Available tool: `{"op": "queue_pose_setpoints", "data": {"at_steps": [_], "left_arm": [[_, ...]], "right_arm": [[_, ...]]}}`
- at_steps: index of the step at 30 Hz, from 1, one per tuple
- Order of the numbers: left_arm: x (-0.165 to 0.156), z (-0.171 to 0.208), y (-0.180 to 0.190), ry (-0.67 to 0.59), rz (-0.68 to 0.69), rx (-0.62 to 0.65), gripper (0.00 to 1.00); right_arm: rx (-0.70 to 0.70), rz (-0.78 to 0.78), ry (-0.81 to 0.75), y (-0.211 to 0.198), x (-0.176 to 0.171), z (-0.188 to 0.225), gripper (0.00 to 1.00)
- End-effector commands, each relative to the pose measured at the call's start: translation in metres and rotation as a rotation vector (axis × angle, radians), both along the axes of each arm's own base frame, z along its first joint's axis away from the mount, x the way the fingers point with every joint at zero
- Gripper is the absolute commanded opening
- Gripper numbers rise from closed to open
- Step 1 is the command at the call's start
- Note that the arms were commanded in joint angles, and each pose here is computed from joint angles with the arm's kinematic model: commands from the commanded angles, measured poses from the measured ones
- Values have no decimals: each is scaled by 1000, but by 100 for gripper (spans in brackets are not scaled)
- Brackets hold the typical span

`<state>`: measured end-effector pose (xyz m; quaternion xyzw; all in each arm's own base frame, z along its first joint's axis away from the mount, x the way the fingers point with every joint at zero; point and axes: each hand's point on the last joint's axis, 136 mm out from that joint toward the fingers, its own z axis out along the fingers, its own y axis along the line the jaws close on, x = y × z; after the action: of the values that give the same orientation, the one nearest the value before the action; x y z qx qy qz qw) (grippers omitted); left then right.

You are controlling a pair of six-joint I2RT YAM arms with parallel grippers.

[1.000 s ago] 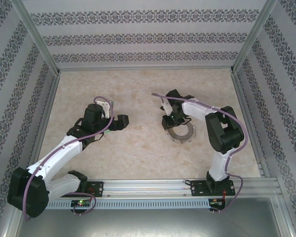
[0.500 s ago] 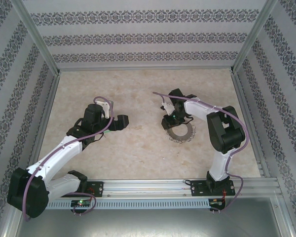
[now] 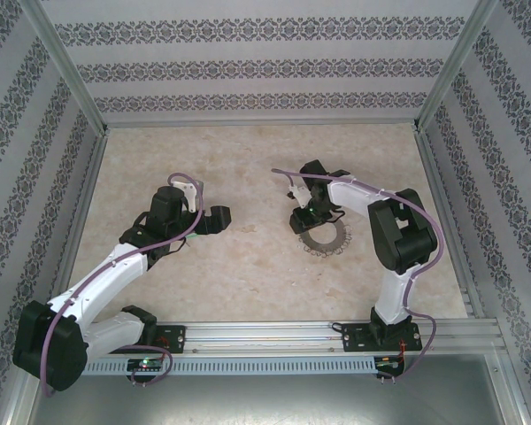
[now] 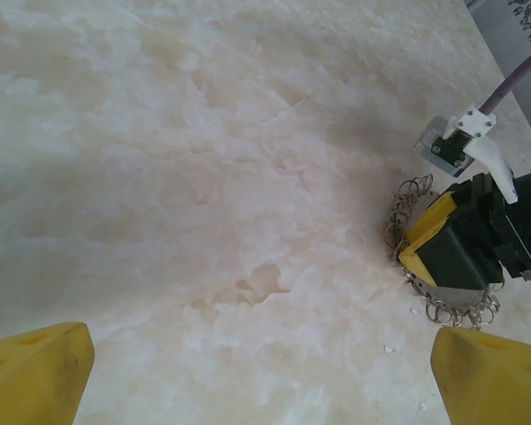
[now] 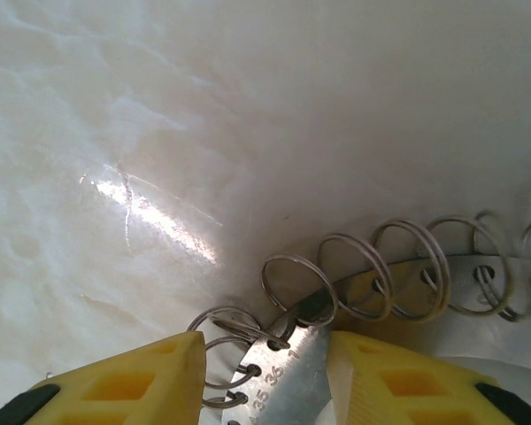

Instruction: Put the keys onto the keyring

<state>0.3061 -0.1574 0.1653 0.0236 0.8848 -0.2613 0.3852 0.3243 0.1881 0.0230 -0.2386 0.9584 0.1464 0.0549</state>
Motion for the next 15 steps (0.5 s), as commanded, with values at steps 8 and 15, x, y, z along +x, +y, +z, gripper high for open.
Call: {"op": "queue_pose_setpoints", "data": {"at_steps": [8,15], "left_arm": [[-4,0,3,-2,-8,38,98],[-4,1,3,-2,-8,37,98]], "right_arm": [[-46,57,-24,11,3,-3,33],[-83,63,-29,8,1,-4,24]]}}
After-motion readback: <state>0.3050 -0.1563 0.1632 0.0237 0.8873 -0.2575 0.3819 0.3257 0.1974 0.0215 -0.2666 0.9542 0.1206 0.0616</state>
